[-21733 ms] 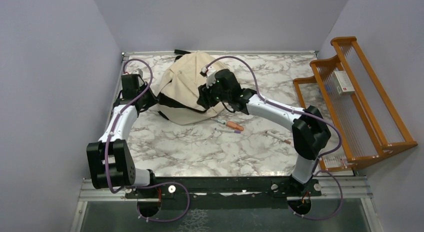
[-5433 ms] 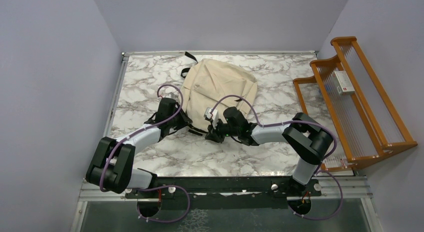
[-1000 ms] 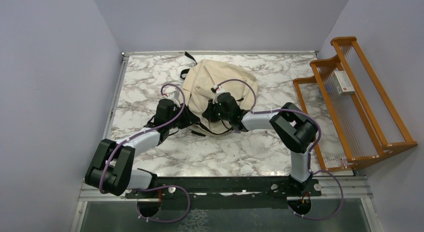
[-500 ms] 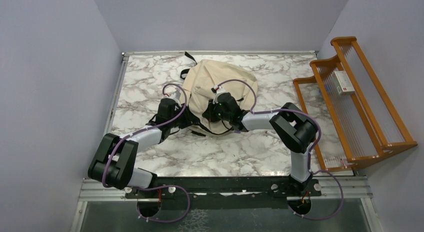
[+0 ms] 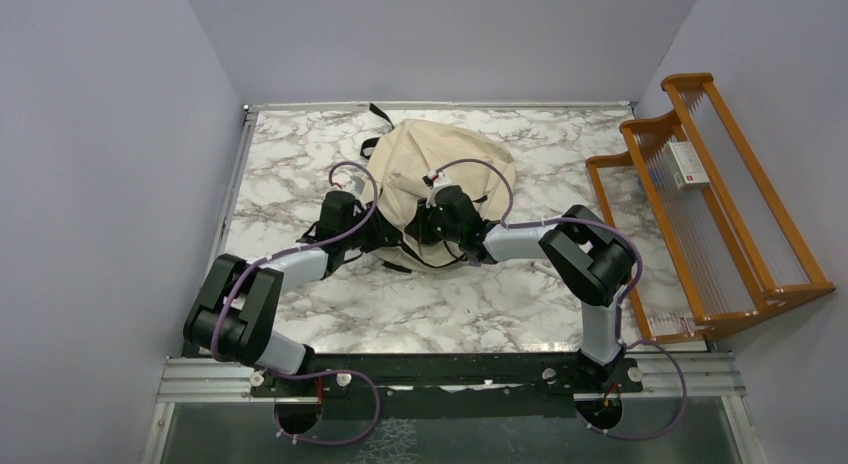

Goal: Pack the student bag
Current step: Zip the student bag at the center of the board.

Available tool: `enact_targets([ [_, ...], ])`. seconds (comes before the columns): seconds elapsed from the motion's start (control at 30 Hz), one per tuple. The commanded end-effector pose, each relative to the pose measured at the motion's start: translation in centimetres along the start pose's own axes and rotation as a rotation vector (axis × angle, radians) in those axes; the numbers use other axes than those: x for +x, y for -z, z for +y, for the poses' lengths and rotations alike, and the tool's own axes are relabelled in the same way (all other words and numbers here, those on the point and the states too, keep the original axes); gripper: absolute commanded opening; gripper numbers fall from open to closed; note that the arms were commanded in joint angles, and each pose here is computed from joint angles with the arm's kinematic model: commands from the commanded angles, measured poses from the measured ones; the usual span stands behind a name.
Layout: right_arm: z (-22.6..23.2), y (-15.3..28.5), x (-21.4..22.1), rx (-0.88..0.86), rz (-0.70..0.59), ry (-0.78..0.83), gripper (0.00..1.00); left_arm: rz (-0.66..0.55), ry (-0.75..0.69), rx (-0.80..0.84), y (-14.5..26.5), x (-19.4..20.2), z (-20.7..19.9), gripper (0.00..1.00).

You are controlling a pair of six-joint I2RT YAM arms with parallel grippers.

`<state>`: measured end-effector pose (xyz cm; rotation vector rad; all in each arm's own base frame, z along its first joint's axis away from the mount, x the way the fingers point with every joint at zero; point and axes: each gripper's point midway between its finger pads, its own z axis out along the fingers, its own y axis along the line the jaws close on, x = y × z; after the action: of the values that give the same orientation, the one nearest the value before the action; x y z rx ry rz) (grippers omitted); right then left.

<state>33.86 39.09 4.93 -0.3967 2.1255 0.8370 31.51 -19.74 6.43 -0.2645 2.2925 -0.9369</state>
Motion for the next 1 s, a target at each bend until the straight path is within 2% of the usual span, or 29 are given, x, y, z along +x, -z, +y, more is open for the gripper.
enact_targets([
  [0.0, -1.2, 0.2, 2.6, 0.021, 0.073, 0.003, 0.02, -0.041, -0.022, -0.009, -0.4, -1.2, -0.3, 0.37],
  [0.17, -1.1, 0.2, 2.6, 0.018, 0.073, 0.004, 0.02, -0.052, -0.01, -0.026, -0.4, -1.3, 0.1, 0.34],
  [0.33, -1.2, 0.2, 2.6, 0.018, 0.074, 0.007, 0.02, -0.057, -0.002, -0.037, -0.5, -1.5, 0.3, 0.17],
  [0.57, -1.2, 0.3, 2.6, 0.022, 0.076, 0.013, 0.02, -0.071, -0.001, -0.062, -0.2, -1.8, 0.8, 0.0],
  [0.97, -1.1, 0.4, 2.7, 0.015, 0.08, 0.02, 0.02, -0.154, -0.104, -0.025, 1.5, -3.8, -0.6, 0.0],
])
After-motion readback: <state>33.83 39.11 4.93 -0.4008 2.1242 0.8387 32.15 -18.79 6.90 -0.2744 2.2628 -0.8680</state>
